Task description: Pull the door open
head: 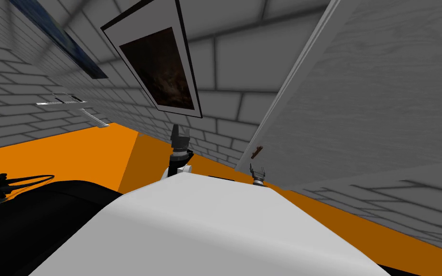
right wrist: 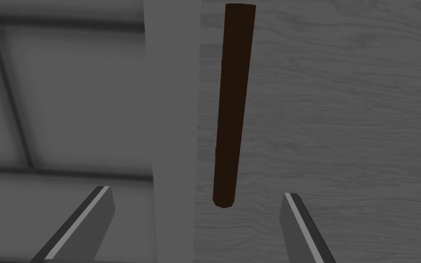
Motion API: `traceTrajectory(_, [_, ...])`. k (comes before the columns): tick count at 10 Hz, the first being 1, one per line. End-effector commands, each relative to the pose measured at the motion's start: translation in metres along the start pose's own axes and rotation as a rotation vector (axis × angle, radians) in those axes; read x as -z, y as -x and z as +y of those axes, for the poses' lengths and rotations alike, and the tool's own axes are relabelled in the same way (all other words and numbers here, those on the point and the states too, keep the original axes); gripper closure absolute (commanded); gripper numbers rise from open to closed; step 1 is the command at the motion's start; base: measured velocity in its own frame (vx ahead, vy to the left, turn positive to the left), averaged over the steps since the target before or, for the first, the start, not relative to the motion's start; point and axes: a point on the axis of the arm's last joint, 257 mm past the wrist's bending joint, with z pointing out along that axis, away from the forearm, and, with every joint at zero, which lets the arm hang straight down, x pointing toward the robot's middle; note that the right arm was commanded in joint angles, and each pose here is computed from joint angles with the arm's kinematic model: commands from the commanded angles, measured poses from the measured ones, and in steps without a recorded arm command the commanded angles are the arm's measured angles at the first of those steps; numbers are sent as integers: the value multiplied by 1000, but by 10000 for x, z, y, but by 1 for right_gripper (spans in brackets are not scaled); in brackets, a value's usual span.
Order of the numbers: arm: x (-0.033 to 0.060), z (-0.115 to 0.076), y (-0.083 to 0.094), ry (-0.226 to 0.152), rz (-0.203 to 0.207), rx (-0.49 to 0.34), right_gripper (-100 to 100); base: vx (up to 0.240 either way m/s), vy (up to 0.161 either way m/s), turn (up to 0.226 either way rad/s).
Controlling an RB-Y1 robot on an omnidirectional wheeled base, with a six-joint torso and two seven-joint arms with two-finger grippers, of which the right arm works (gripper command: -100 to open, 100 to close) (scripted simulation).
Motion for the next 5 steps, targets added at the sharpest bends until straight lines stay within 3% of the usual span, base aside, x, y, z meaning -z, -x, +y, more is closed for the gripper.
traceTrajectory(1, [28, 88, 64, 12, -14, -19, -100, 81, -111, 119])
traceTrajectory(3, [30, 98, 74, 14, -17, -21, -100, 51, -80, 43])
traceTrajectory(5, [19, 302, 102, 41, -20, -24, -100, 173, -6, 145])
